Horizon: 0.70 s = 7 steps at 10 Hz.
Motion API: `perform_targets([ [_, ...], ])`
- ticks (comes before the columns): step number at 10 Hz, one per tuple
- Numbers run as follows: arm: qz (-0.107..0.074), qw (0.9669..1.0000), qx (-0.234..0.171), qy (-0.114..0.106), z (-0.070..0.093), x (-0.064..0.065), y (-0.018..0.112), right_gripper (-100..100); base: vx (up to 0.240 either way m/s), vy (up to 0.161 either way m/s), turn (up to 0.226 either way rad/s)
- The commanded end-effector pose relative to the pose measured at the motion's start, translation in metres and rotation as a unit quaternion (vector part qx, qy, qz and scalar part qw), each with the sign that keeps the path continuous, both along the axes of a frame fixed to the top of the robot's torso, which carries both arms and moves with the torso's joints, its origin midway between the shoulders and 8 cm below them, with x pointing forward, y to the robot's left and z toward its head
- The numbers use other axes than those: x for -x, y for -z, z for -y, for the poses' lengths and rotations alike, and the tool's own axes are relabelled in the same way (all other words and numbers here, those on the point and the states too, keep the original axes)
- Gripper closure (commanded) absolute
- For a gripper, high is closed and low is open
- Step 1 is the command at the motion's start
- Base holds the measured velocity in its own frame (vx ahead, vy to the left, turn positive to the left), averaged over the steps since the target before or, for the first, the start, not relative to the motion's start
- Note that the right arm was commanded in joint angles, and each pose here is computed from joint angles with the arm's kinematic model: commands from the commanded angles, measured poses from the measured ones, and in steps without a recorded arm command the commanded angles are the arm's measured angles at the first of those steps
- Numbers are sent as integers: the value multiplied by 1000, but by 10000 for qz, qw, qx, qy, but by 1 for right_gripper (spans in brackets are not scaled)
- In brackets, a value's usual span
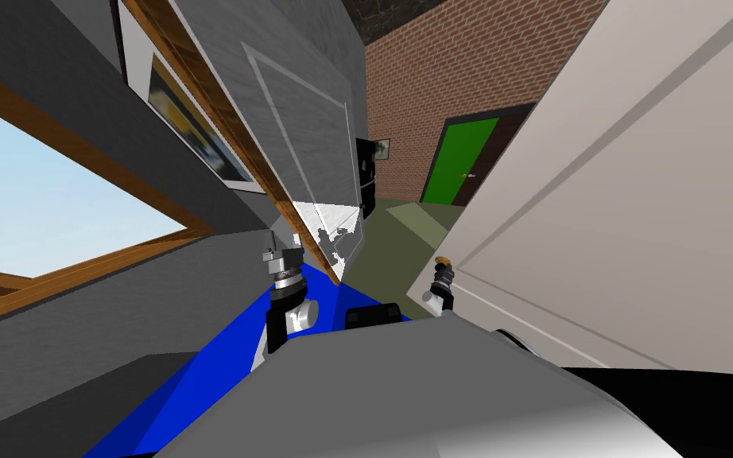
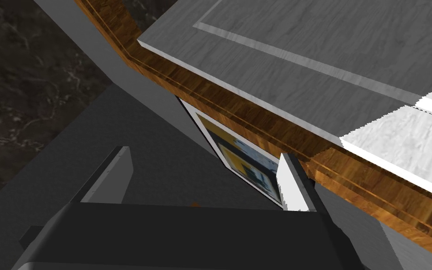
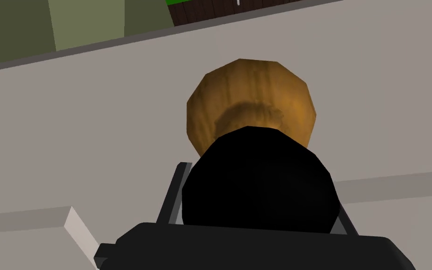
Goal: Push the door open
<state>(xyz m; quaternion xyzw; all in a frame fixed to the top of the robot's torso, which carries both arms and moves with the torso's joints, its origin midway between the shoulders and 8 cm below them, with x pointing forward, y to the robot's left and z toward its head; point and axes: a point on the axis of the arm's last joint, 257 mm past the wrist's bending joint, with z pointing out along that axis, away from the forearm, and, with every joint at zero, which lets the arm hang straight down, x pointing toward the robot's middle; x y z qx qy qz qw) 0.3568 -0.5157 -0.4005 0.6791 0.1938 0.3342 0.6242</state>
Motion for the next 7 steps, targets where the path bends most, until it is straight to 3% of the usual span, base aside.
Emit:
perform_targets([
  [1,233,9996,-186,11,-1,-3,-2,100,41,-30,-58],
  [2,264,9994,-217,11,-1,-3,-2,100,32,-21,-32],
  [3,431,9983,-381,6,-4,-6,-2,100,46,-20,-77],
  [4,439,9983,-388,6,-4,-6,-2,100,36,-12,-38],
  [5,594,9968,-542,2,-7,-8,-2,100,40,-16,-67],
  [6,612,9966,-559,2,-7,-8,-2,100,36,-15,-33],
  [7,772,9944,-717,-2,-9,-10,-2,100,35,-23,-68],
])
